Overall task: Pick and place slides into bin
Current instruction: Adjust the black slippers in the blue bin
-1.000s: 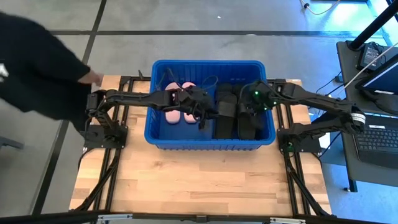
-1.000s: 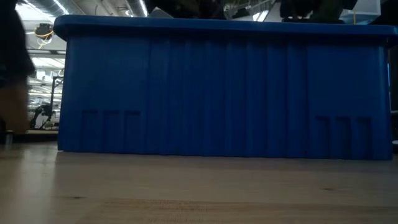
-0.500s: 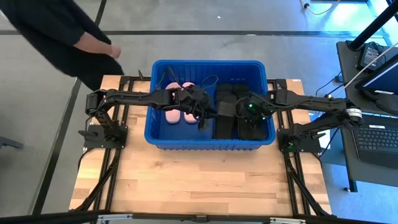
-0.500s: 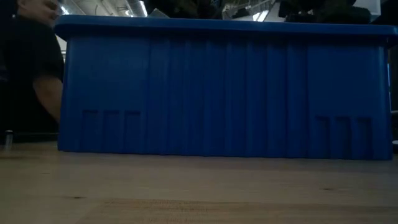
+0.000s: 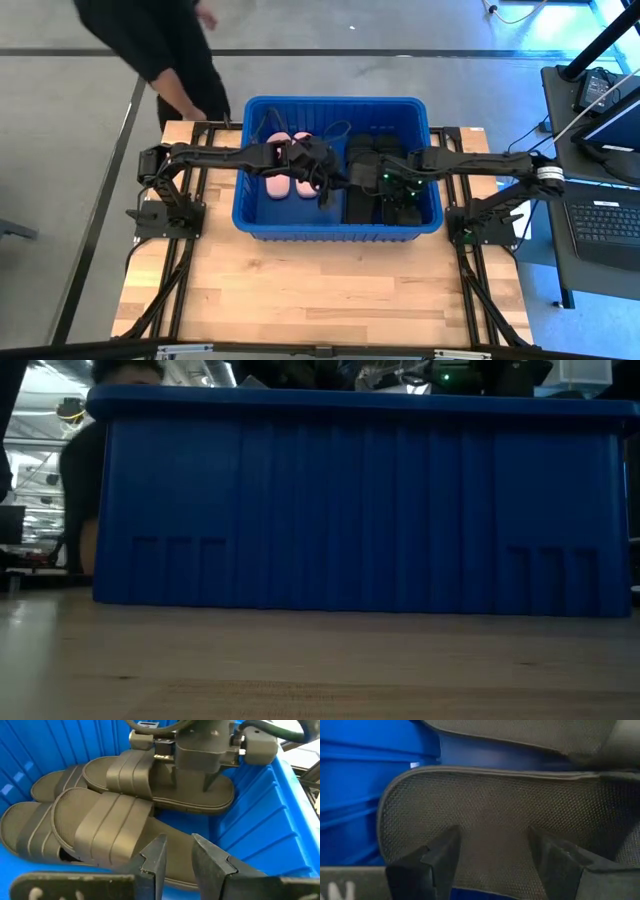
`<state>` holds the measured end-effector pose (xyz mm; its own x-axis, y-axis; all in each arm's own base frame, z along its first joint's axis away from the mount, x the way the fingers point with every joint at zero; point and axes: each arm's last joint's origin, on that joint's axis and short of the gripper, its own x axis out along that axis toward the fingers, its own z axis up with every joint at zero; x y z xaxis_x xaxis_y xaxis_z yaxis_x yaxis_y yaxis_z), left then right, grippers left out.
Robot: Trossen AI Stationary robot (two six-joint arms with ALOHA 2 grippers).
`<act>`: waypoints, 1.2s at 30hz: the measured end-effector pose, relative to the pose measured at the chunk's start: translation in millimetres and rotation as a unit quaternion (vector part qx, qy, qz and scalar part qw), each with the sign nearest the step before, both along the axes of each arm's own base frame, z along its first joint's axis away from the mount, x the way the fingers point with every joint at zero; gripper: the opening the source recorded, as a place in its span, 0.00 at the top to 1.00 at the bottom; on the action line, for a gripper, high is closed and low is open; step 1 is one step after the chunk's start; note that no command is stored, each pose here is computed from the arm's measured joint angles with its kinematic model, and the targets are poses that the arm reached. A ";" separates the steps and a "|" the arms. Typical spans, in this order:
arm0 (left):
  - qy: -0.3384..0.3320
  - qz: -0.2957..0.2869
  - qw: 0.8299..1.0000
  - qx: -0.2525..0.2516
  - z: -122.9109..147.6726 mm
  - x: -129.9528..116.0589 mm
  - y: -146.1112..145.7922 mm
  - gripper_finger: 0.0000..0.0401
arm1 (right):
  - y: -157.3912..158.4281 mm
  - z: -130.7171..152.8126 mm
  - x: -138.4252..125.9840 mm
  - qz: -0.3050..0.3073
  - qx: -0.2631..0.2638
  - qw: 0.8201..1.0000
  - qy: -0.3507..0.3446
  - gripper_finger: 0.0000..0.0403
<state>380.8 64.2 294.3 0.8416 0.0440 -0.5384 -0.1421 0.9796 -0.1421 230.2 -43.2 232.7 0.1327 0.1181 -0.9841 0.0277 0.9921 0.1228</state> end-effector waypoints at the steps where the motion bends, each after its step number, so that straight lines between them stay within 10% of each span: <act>1: 0.000 0.001 1.000 0.000 -0.1 -0.2 0.7 0.79 | -0.2 -1.6 0.9 0.002 0.001 1.000 0.004 0.42; 36: -0.009 -0.047 0.997 -0.064 2.4 -5.4 13.8 0.79 | -23.4 12.1 0.7 0.024 -0.027 0.999 0.037 0.42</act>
<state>375.4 78.0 296.8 0.8487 -0.1040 -0.5186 -0.0458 0.9623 -0.2680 230.9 -66.6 244.8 0.0549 0.0698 -0.9960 -0.0139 0.9975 0.0692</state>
